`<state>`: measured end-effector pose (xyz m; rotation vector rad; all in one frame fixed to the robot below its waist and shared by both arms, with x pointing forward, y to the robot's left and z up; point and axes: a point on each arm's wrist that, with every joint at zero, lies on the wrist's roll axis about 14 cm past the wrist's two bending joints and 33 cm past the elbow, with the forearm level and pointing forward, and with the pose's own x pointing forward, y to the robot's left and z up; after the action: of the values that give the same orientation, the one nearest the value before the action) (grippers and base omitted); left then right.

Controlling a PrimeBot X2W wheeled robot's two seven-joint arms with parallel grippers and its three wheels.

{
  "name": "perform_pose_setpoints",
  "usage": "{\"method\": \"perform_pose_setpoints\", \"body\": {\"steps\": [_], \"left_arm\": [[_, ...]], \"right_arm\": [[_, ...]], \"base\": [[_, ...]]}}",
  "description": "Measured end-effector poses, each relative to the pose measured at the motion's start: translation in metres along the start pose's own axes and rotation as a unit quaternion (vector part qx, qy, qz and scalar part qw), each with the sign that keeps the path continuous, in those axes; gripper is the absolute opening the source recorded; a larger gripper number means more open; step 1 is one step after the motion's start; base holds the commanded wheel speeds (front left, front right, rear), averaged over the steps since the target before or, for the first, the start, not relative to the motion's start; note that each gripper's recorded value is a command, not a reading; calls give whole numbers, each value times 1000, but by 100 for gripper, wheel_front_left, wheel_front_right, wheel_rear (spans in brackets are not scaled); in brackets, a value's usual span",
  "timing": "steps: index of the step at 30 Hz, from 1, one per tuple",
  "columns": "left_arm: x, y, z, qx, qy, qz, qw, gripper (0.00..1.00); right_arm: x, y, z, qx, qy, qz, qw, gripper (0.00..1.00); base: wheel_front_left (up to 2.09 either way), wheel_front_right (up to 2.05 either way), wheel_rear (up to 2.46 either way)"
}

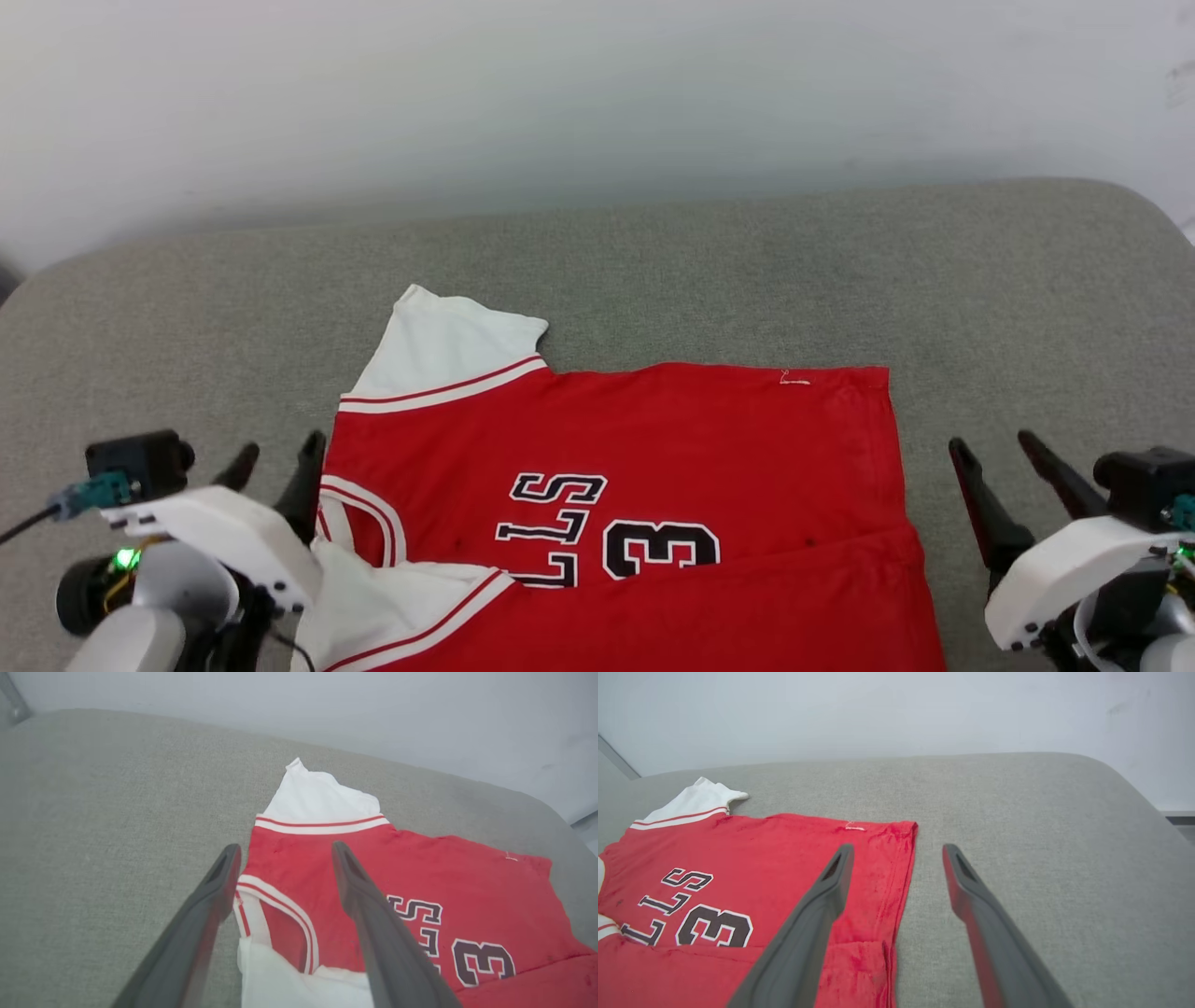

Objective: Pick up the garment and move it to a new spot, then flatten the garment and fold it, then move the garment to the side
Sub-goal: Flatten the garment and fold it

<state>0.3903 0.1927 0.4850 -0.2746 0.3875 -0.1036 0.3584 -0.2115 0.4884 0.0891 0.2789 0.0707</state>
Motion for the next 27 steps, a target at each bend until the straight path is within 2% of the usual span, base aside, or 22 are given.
{"method": "perform_pose_setpoints", "body": {"steps": [4,7,13,16,20,22,27], "left_arm": [[25,-13,42,21,-77,-18,997,100],[49,-19,66,35,-113,-26,993,100],[111,-27,85,43,-106,-48,992,100],[144,-24,82,47,-69,-57,995,100],[181,-21,56,56,29,-77,995,100],[194,-25,44,44,76,-94,992,100],[215,-18,16,66,187,-98,975,100]], "right_arm": [[9,0,35,-11,-78,-7,997,100],[19,5,51,-18,-112,-4,994,100],[49,7,63,-21,-140,-2,990,100],[64,6,58,-24,-134,-2,991,100],[77,0,49,-28,-123,-10,992,100],[80,-4,43,-29,-115,-17,993,100],[81,-14,28,-27,-94,-34,995,100]], "base": [[0,0,0],[0,0,0],[0,0,0],[0,0,0],[0,0,0],[0,0,0],[0,0,0]]}}
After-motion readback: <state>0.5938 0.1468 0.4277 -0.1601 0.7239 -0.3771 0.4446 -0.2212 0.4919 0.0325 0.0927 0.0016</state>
